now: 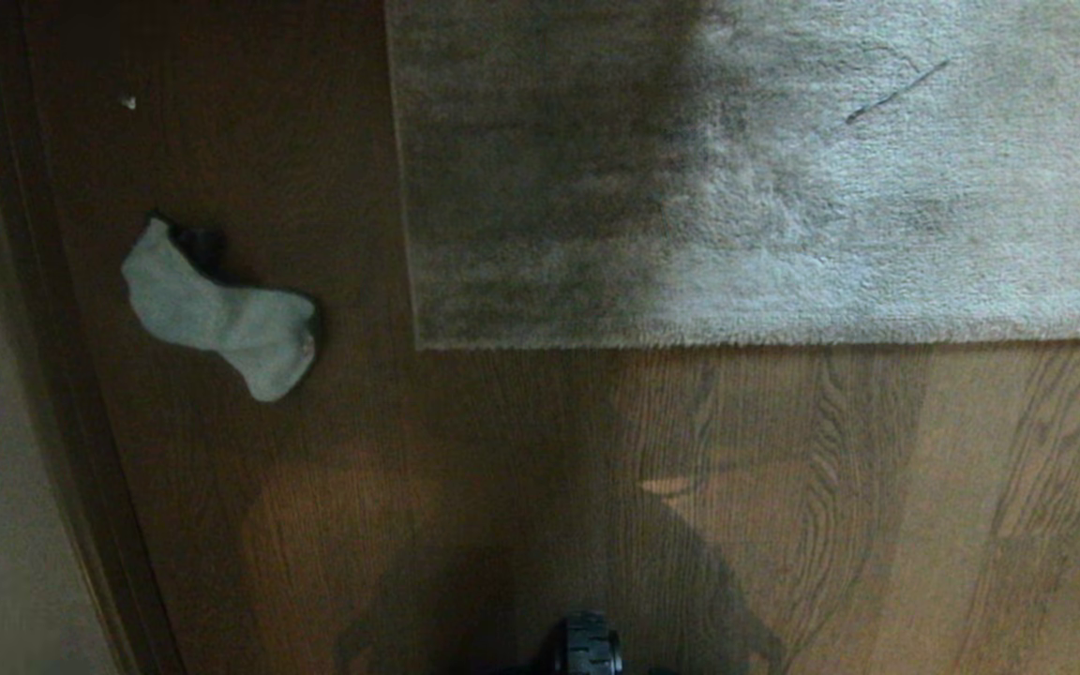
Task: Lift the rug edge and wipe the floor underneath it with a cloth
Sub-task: Pick up the rag
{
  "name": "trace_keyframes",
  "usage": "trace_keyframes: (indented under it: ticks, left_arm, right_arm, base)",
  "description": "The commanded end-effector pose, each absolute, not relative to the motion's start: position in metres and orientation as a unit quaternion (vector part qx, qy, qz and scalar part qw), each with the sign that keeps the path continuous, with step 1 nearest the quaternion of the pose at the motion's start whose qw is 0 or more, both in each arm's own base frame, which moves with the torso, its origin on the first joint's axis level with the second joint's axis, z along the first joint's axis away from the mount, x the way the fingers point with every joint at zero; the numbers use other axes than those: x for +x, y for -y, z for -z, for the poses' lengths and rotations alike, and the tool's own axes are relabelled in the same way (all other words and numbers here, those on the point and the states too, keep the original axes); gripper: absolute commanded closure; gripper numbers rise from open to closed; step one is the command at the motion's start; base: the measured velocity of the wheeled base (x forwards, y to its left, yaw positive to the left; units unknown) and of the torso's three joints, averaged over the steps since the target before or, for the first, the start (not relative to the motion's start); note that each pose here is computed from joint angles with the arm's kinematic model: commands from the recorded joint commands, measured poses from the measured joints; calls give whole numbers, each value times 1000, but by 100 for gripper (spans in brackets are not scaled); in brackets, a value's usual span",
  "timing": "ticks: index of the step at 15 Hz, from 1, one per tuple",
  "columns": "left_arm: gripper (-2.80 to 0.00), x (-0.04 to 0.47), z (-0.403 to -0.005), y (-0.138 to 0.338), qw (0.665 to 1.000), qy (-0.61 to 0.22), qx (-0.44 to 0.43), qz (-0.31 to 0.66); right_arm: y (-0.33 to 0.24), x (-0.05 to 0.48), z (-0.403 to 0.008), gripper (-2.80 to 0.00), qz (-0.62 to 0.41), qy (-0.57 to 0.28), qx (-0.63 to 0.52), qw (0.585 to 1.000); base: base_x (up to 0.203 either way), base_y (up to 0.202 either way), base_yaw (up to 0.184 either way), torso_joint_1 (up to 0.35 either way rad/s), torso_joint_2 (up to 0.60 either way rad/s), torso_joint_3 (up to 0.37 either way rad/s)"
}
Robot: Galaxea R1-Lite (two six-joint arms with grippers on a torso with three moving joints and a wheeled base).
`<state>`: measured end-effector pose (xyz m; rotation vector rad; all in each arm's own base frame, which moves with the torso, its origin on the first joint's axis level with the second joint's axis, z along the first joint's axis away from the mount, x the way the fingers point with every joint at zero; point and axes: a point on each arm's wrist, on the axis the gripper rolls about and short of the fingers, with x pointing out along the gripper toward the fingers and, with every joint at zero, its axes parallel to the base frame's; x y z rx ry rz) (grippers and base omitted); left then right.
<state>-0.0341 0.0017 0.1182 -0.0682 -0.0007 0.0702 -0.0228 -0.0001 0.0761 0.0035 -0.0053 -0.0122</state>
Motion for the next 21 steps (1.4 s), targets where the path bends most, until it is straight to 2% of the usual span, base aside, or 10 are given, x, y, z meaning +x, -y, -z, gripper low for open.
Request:
trace_keyframes:
  ticks: [1, 13, 18, 21]
  left_arm:
    - [0, -22, -125, -2, 998, -48, -33, -35]
    - [0, 29, -132, -3, 976, -208, -28, -66]
    - [0, 83, -154, -5, 973, -224, 3, -55]
    - [0, 103, -178, -5, 982, -184, 11, -43]
  right_arm:
    - [0, -23, -76, 0, 6, 3, 2, 1000]
    - [0, -23, -76, 0, 6, 3, 2, 1000]
    - [0, -23, -76, 0, 6, 3, 2, 1000]
    - [0, -23, -76, 0, 6, 3, 3, 1000]
  base:
    - [0, 0, 0, 0, 0, 0]
    - [0, 0, 0, 0, 0, 0]
    - [0, 0, 0, 0, 0, 0]
    - [0, 0, 0, 0, 0, 0]
